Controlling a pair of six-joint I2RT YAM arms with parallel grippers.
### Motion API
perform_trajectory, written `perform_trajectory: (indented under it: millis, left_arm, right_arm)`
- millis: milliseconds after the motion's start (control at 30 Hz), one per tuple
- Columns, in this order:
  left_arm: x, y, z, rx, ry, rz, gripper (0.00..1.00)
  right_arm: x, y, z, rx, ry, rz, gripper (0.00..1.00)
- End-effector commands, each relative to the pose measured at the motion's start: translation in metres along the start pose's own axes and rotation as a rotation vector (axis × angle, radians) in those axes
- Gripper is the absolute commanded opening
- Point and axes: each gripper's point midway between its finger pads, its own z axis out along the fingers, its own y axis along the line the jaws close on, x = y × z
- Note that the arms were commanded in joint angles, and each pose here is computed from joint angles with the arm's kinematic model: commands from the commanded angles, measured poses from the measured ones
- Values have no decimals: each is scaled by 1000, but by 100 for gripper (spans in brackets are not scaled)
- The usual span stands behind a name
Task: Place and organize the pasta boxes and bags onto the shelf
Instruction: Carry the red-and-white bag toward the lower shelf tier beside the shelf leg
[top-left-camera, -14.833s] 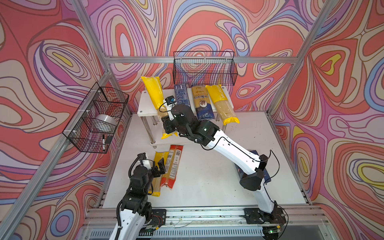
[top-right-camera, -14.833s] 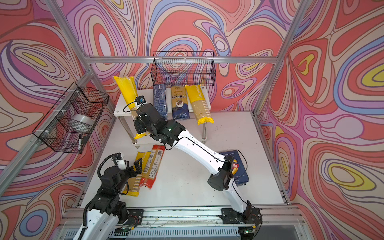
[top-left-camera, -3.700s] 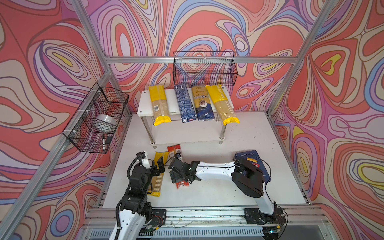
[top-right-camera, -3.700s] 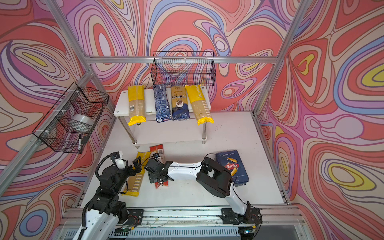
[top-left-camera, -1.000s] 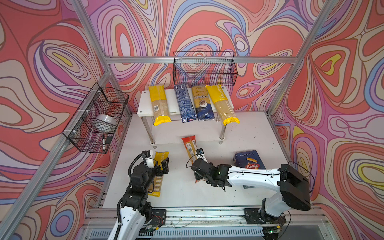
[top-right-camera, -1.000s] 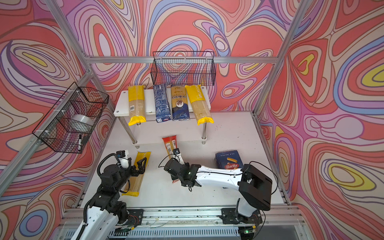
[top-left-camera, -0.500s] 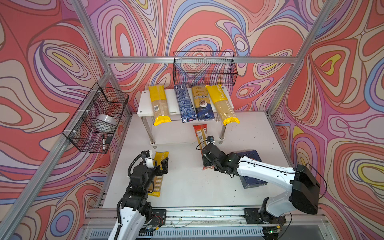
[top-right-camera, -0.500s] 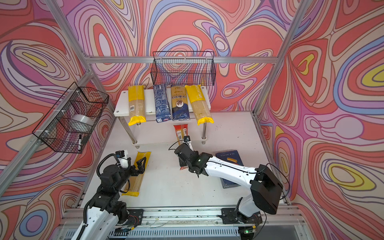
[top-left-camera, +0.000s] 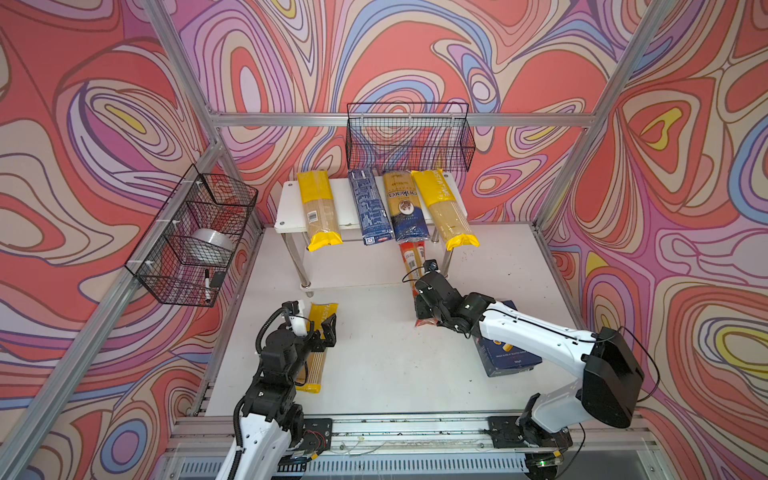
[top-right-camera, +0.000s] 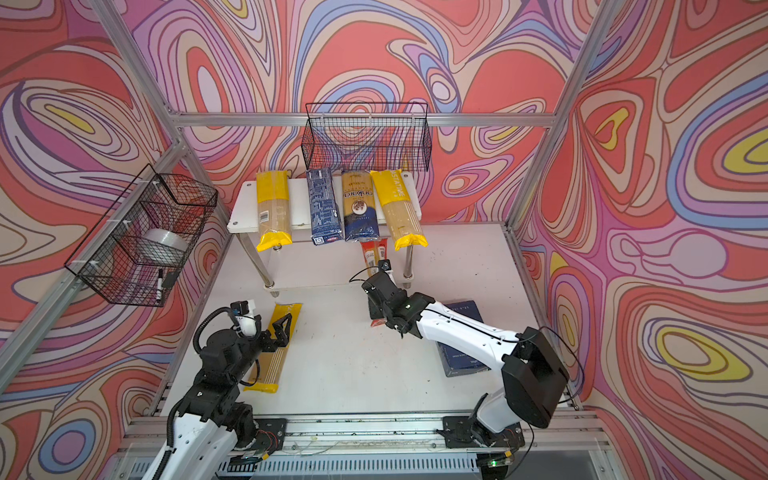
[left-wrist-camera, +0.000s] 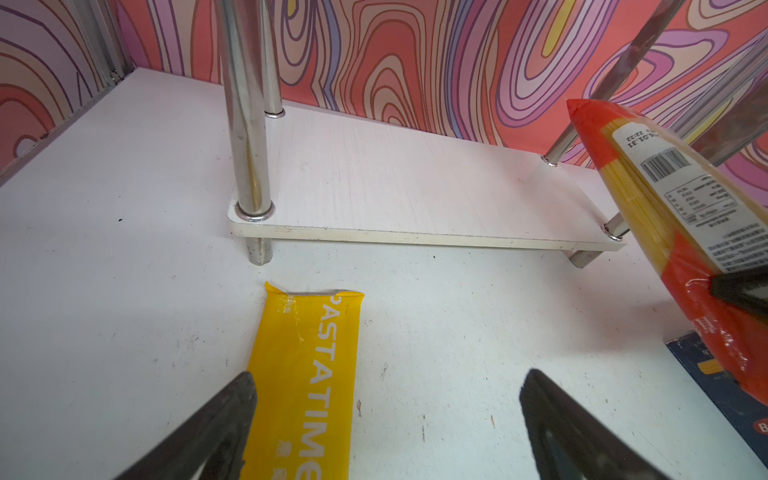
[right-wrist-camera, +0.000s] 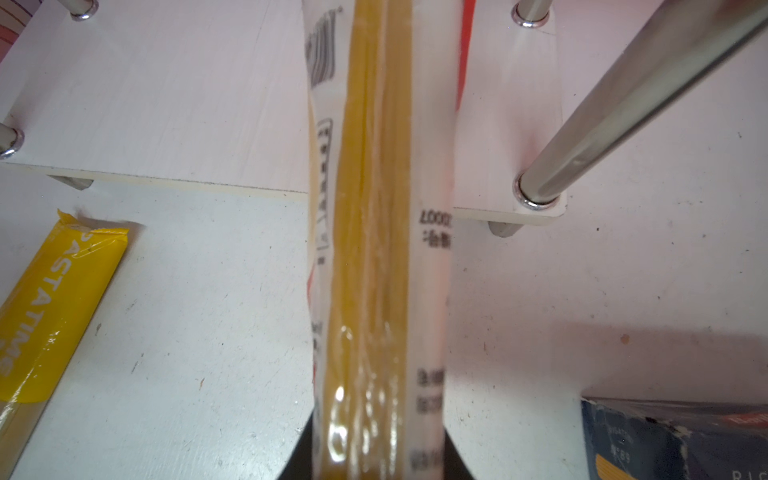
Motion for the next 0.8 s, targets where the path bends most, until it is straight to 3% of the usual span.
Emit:
perform_trajectory:
  millis: [0, 767]
  left_arm:
    - [0, 2, 0, -7, -10, -11, 100]
    - [-1, 3, 0, -13, -10, -14, 100]
  right_arm:
    - [-65, 7, -22, -46, -197, 63, 1]
    - [-91, -16, 18, 2, -204, 88, 0]
